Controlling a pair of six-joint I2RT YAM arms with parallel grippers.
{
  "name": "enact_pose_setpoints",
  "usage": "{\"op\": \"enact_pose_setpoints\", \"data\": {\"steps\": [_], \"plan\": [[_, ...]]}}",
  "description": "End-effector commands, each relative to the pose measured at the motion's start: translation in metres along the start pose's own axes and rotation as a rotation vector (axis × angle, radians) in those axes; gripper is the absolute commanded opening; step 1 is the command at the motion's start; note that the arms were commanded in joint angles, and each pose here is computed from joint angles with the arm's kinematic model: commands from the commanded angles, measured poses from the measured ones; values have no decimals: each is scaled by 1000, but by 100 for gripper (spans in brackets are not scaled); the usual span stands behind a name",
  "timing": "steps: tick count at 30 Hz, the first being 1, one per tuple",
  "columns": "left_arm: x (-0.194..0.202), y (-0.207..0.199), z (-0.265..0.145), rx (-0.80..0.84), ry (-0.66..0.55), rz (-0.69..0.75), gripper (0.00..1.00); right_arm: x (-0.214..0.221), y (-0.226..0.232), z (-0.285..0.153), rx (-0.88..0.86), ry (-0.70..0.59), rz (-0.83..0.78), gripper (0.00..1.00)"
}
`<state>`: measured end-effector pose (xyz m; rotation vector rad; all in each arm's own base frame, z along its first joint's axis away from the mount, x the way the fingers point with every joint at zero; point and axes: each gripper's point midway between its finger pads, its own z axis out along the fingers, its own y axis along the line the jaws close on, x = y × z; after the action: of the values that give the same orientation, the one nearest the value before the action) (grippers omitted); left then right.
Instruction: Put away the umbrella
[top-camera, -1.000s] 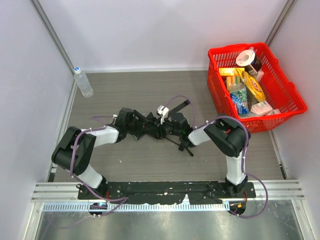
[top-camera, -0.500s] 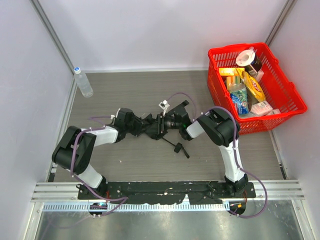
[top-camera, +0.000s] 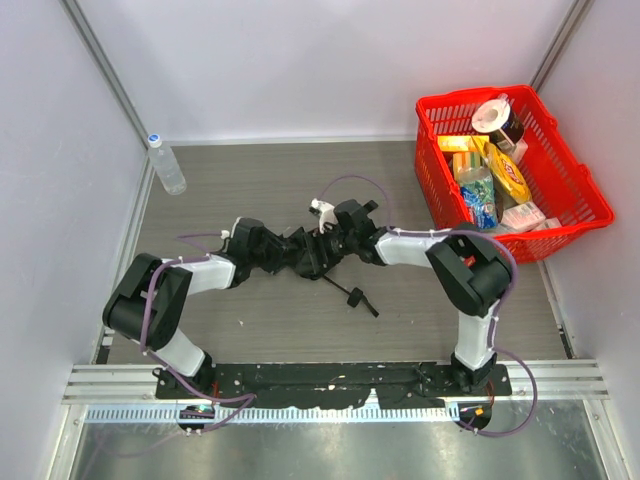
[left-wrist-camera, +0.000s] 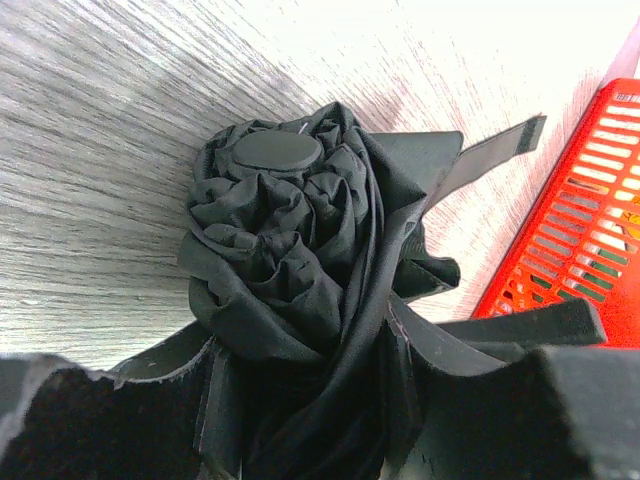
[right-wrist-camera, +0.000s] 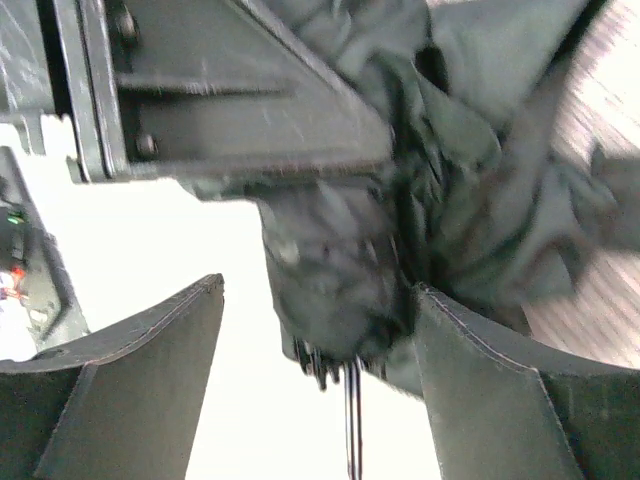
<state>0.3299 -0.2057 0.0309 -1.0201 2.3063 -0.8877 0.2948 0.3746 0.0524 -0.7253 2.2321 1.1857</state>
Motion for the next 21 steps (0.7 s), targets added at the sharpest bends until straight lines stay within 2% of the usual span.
{"op": "enact_pose_setpoints", "data": {"steps": [1,4,6,10,14,21], "plan": [[21,122,-11,-400,53,101,0,2,-6,-44,237,83,-166,79],[26,121,-13,-399,84,84,0,-10,7,-43,340,3,-349,80],[26,119,-12,-397,86,76,0,-26,23,-38,353,-90,-425,82],[27,122,-15,-429,94,66,0,-40,38,-21,431,-162,-549,86],[28,123,-16,-442,100,57,0,-51,32,-5,541,-192,-628,88],[31,123,-16,-436,110,45,0,-45,4,18,655,-152,-740,87]]}}
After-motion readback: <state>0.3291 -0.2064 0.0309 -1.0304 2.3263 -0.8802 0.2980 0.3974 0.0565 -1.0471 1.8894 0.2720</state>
